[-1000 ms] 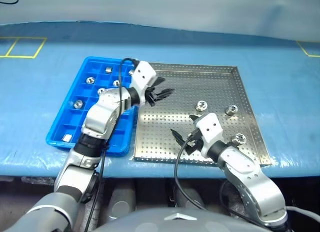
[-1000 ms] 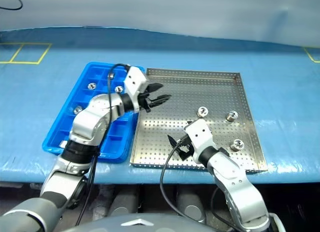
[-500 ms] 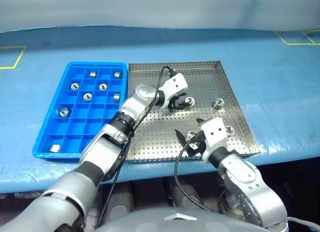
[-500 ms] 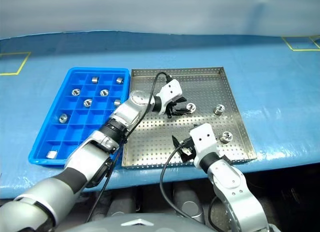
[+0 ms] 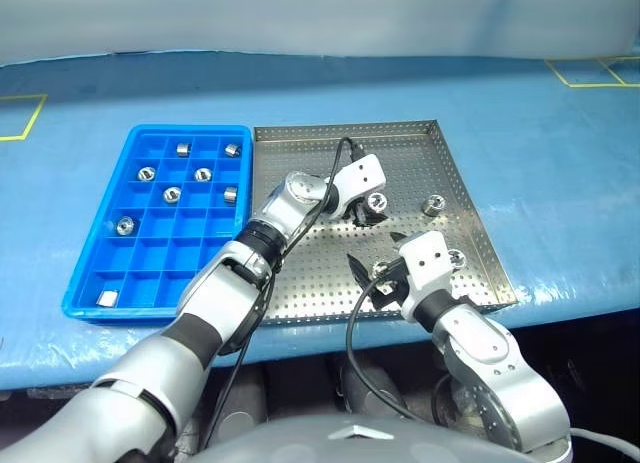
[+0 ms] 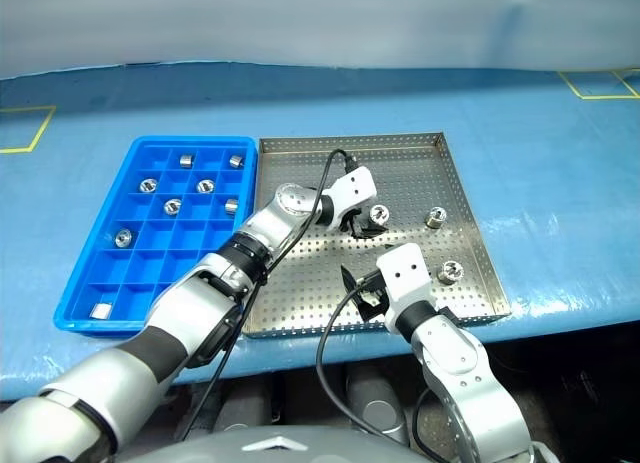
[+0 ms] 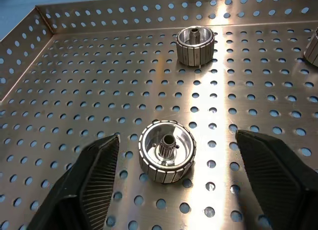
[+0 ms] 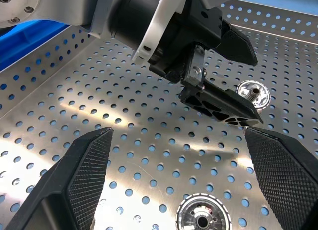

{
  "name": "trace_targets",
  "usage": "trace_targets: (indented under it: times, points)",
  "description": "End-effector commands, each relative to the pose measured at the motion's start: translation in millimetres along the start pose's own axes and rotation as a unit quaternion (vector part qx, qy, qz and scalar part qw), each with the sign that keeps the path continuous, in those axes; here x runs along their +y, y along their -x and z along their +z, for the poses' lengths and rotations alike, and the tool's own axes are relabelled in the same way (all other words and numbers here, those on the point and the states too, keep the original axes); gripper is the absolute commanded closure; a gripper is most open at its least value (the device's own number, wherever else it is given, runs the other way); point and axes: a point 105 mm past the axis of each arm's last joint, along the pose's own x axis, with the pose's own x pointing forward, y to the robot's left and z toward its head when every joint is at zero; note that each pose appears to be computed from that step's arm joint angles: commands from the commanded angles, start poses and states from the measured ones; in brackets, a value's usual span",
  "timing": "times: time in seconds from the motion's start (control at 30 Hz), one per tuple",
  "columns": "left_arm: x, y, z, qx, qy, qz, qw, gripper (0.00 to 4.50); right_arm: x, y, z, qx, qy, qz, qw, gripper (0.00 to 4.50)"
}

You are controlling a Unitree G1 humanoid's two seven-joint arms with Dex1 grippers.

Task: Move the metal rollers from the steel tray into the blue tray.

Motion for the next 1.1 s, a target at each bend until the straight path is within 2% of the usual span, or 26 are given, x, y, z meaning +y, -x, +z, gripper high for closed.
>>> trace_targets:
  times: [0.03,0.3,0.5,0.6,0.8,0.83,0.97,1.1]
  points:
    - [3.5,-1.4,12.3,-0.011,-0.025,0.007,1.000,0.06,2.0,2.3,14.1,-0.031,0.005,0.003,1.000,0.00]
    - [-5.3,-11.5,3.1,0.016,-0.032,0.005,0.999,0.06,2.6,0.8,15.4,-0.033,0.006,0.005,0.999,0.00]
    - [-1.5,-17.1,3.6,0.026,-0.030,0.033,0.999,0.06,2.6,1.1,15.3,-0.034,0.007,0.003,0.999,0.00]
    - [4.0,-17.5,4.6,0.028,-0.026,0.056,0.998,0.63,2.6,1.5,14.8,-0.033,0.007,0.001,0.999,0.00]
    - [15.7,-12.2,5.6,0.023,-0.013,0.084,0.996,2.60,2.4,2.1,14.3,-0.032,0.006,0.000,0.999,0.00]
    - [17.6,-10.6,6.8,0.018,-0.011,0.086,0.996,2.80,2.4,1.9,14.4,-0.032,0.006,0.000,0.999,0.00]
    - [30.2,1.6,19.2,-0.026,0.005,0.102,0.994,2.80,3.3,0.2,15.2,-0.032,0.009,0.008,0.999,0.00]
    - [49.8,31.1,33.5,-0.092,0.034,0.146,0.984,2.80,8.0,-5.0,18.3,-0.037,0.008,0.023,0.999,0.00]
